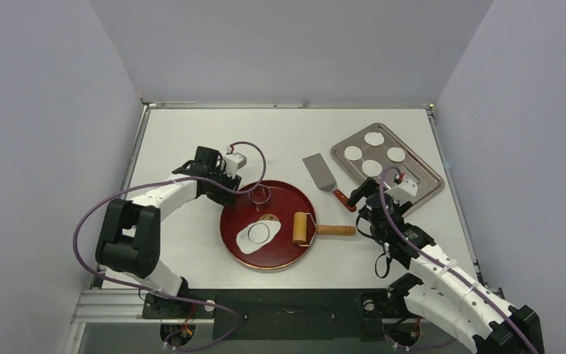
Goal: Roll out the dumpling wrappers from the dough
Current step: Pick up the spatula from the center of the board.
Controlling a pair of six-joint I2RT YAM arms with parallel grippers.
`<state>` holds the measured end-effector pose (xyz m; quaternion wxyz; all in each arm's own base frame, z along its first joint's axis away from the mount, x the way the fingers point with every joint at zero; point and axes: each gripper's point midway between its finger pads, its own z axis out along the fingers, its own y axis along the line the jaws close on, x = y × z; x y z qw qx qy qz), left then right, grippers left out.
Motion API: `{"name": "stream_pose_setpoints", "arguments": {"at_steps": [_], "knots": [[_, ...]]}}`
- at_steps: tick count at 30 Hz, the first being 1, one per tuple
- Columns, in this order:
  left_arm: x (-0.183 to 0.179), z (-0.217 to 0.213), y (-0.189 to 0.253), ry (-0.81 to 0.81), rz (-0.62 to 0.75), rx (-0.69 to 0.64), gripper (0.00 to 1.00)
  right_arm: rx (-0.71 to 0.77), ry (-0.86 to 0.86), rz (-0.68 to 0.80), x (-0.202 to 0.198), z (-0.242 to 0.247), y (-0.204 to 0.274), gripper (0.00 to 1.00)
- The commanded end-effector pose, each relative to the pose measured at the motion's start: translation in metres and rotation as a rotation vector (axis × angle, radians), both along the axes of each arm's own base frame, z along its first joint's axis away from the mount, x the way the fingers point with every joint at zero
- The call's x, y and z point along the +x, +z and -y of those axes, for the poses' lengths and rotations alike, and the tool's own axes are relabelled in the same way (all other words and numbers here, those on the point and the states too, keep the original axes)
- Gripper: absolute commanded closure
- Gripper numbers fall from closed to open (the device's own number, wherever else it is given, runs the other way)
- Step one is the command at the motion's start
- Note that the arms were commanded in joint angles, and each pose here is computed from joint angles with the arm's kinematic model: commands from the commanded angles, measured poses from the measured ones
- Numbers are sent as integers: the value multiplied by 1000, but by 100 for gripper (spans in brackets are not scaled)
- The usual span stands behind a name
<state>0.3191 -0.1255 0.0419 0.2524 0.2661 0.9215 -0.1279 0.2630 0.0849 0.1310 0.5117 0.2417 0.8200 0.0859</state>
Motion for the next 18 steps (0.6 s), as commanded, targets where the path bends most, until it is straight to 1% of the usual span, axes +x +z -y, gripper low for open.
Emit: {"name": "stream_pose_setpoints", "arguments": {"at_steps": [1,4,9,10,14,18], "knots": [[10,2,25,-11,79,-30,60,116,39,-56,1,-3,-15,6],[11,-1,31,-2,106,-30,57,166,76,-76,2,-12,-22,6],[15,-6,37,18,136,-22,52,265,89,-36,12,-27,-23,10],[15,-6,37,21,138,-22,52,275,89,-56,11,-30,-31,14],[15,-8,38,26,139,-24,50,342,107,-33,23,-44,-32,24],[15,-9,38,29,142,-27,50,365,81,-26,28,-45,-38,30]]}}
